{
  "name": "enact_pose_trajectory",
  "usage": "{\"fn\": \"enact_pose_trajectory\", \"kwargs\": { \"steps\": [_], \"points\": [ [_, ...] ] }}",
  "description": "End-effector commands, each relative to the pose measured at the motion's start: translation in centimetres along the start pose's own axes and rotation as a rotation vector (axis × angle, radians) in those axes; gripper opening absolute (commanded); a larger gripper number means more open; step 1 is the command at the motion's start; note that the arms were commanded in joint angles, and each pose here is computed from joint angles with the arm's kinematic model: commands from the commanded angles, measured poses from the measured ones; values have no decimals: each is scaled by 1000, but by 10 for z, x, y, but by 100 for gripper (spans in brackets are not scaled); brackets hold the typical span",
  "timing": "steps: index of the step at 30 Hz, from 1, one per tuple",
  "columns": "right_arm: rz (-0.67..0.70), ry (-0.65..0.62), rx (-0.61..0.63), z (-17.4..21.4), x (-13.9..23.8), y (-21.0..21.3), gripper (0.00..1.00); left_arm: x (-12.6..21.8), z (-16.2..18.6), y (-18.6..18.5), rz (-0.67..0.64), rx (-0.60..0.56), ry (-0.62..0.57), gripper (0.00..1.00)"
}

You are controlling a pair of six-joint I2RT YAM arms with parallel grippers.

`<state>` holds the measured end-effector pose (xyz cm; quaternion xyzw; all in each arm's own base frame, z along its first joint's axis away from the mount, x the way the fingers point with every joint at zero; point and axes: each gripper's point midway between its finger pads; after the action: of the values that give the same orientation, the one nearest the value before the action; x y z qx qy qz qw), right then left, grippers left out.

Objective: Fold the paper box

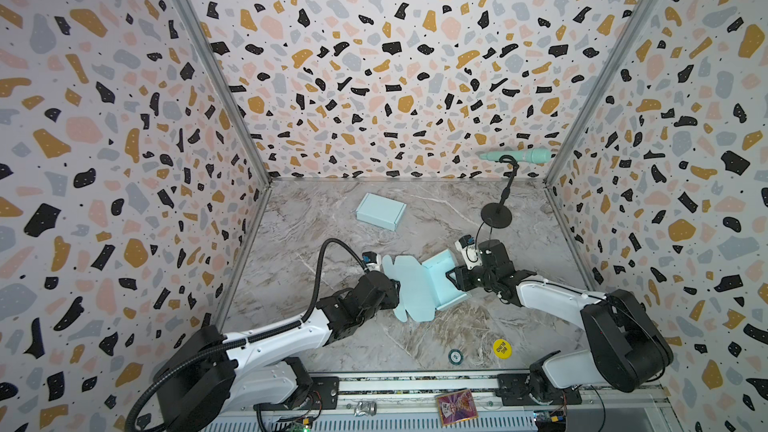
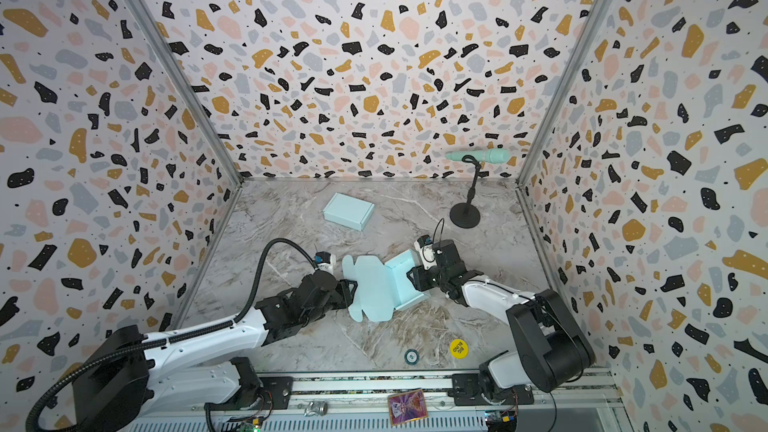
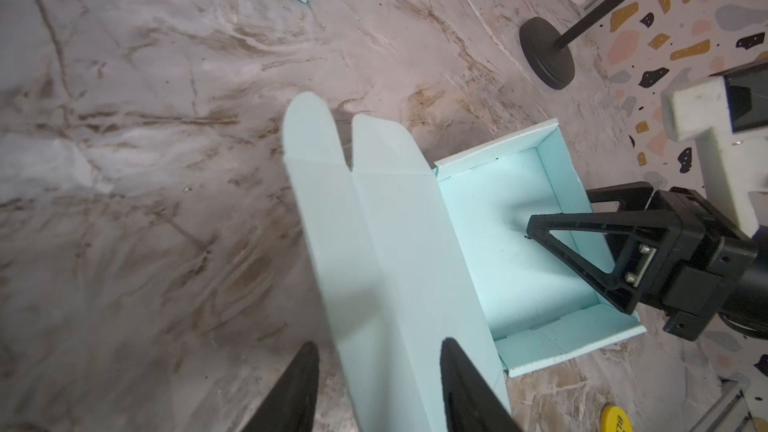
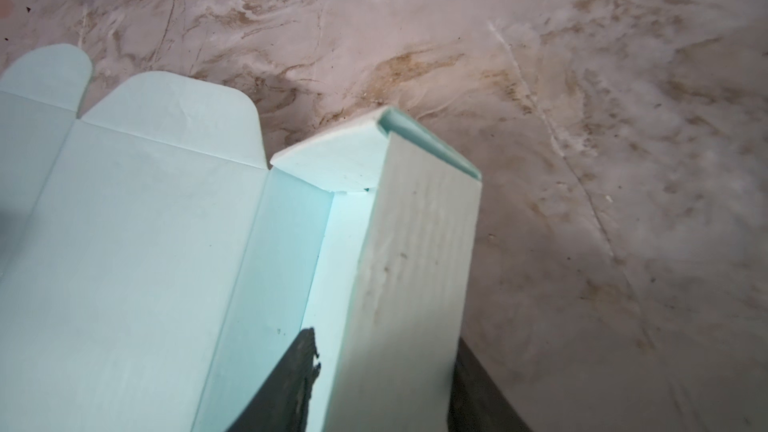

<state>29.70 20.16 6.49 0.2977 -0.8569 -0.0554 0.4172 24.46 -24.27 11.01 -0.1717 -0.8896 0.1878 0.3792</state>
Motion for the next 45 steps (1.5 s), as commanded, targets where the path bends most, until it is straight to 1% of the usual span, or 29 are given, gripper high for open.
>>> {"fn": "enact_pose_trajectory", "kwargs": {
  "steps": [1, 5, 8, 12, 15, 18, 20, 23, 27, 29, 32, 34, 36, 39, 41, 45],
  "points": [
    [-24, -49, 4, -9, 8, 6, 50, -2, -16, -18, 67, 55, -40, 40],
    [-28, -75, 8, -9, 13, 7, 51, -5, -15, -21, 90, 89, -43, 31],
    [-36, -89, 9, -7, 16, 9, 52, -6, -15, -20, 95, 105, -48, 27],
    [-59, -127, 31, -8, 24, 17, 57, -5, -19, -18, 80, 115, -60, 13],
    [-76, -203, 81, -11, 39, 28, 64, -2, -28, -17, 58, 102, -70, 7],
    [-114, -314, 131, -12, 60, 42, 78, 3, -44, -15, 29, 68, -81, 1],
    [-145, -383, 163, -12, 73, 50, 88, 7, -59, -14, 10, 0, -85, 0],
    [-171, -450, 214, -13, 86, 58, 94, 9, -74, -17, -4, -114, -50, 0],
    [-166, -515, 276, -25, 98, 64, 95, 8, -82, -27, -27, -340, 55, 0],
    [-160, -576, 323, -38, 108, 69, 95, 10, -84, -30, -39, -460, 106, 0],
    [-194, -722, 453, -61, 128, 87, 96, 17, -81, -40, 7, -598, 179, 0],
    [-228, -772, 545, -78, 133, 100, 97, 22, -77, -41, 15, -682, 234, 0],
    [-309, -765, 618, -87, 130, 112, 96, 26, -72, -39, 17, -746, 284, 0],
    [-449, -705, 704, -91, 118, 125, 93, 32, -69, -33, 1, -820, 326, 0],
    [-504, -651, 752, -91, 105, 129, 91, 36, -70, -35, 15, -854, 326, 0],
    [-583, -579, 825, -92, 87, 135, 88, 44, -77, -46, 60, -880, 284, 0]
  ]
}}
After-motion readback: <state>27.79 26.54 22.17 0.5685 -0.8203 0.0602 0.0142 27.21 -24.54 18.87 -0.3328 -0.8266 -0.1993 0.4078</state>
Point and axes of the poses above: each gripper's point midway between its finger pads, its own x axis back along the fingers, its own y axis along the line the jaws close on, z = x × y, and after that the axes turned 2 degrees about -x, right-handed
